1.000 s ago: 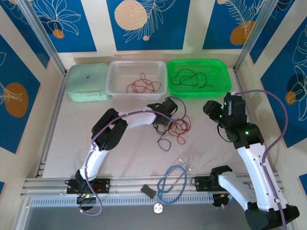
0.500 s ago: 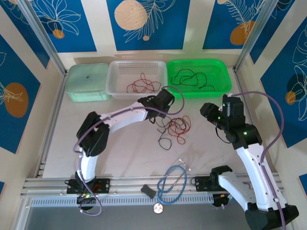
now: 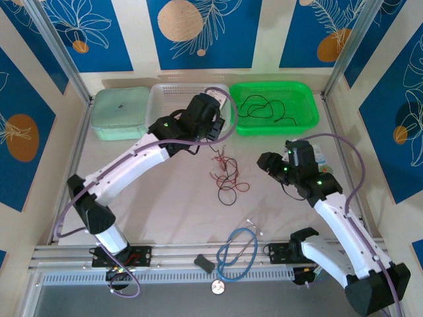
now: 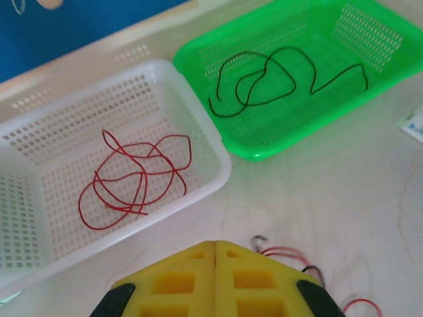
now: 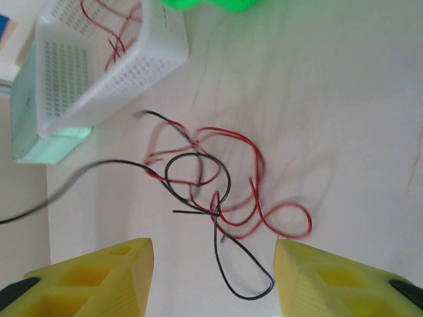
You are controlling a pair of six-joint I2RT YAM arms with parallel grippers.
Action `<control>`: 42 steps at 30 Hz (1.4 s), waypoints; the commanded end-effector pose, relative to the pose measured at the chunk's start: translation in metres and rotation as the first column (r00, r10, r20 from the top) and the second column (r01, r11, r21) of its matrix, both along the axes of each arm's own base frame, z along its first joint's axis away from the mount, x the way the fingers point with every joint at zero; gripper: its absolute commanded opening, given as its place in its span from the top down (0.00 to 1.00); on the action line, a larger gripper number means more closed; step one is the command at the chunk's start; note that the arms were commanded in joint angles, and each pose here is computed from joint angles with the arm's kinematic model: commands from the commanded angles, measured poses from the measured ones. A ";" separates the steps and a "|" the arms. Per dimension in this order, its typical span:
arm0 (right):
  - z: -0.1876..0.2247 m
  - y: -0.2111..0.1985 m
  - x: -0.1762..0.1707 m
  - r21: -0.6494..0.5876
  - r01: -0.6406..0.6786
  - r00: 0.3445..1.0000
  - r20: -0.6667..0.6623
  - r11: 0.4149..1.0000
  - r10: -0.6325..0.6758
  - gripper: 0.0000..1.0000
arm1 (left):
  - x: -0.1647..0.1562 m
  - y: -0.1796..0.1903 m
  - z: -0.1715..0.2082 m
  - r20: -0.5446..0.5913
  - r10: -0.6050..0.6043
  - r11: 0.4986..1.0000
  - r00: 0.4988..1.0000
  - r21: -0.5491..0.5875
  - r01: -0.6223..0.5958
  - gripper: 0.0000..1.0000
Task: Untangle the cables
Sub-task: Untie the cable from multiple cables.
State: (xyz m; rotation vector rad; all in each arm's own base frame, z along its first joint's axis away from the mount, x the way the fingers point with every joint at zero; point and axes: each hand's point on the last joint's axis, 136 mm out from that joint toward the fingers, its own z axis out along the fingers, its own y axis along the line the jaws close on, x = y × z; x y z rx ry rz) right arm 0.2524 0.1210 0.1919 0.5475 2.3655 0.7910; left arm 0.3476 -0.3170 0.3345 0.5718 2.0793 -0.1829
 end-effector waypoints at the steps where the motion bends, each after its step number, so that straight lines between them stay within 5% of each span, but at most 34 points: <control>1: -0.011 0.025 0.007 0.097 0.018 0.999 -0.035 0.995 -0.015 0.49 | -0.018 0.012 0.025 0.018 -0.042 0.999 0.999 0.013 0.042 1.00; 11: -0.044 0.110 0.040 0.184 -0.008 0.986 -0.161 0.983 0.038 0.50 | -0.033 0.024 0.068 0.083 -0.069 0.996 0.994 -0.045 0.073 1.00; 17: -0.050 0.147 0.054 0.331 0.015 0.985 -0.166 0.943 0.043 0.51 | -0.037 0.031 0.076 0.099 -0.061 0.996 0.993 -0.058 0.067 1.00; 22: -0.044 0.167 0.055 0.341 -0.047 0.984 -0.145 0.939 0.102 0.50 | -0.040 0.035 0.084 0.115 -0.058 0.995 0.992 -0.071 0.066 1.00; 31: -0.037 0.179 0.057 0.382 -0.156 0.970 -0.113 0.911 0.214 0.51 | -0.047 0.040 0.093 0.130 -0.066 0.991 0.989 -0.106 0.080 1.00; 42: -0.012 0.147 0.075 0.457 -0.319 0.915 -0.079 0.830 0.395 0.48 | -0.060 0.039 0.110 0.151 -0.112 0.977 0.982 -0.162 0.136 1.00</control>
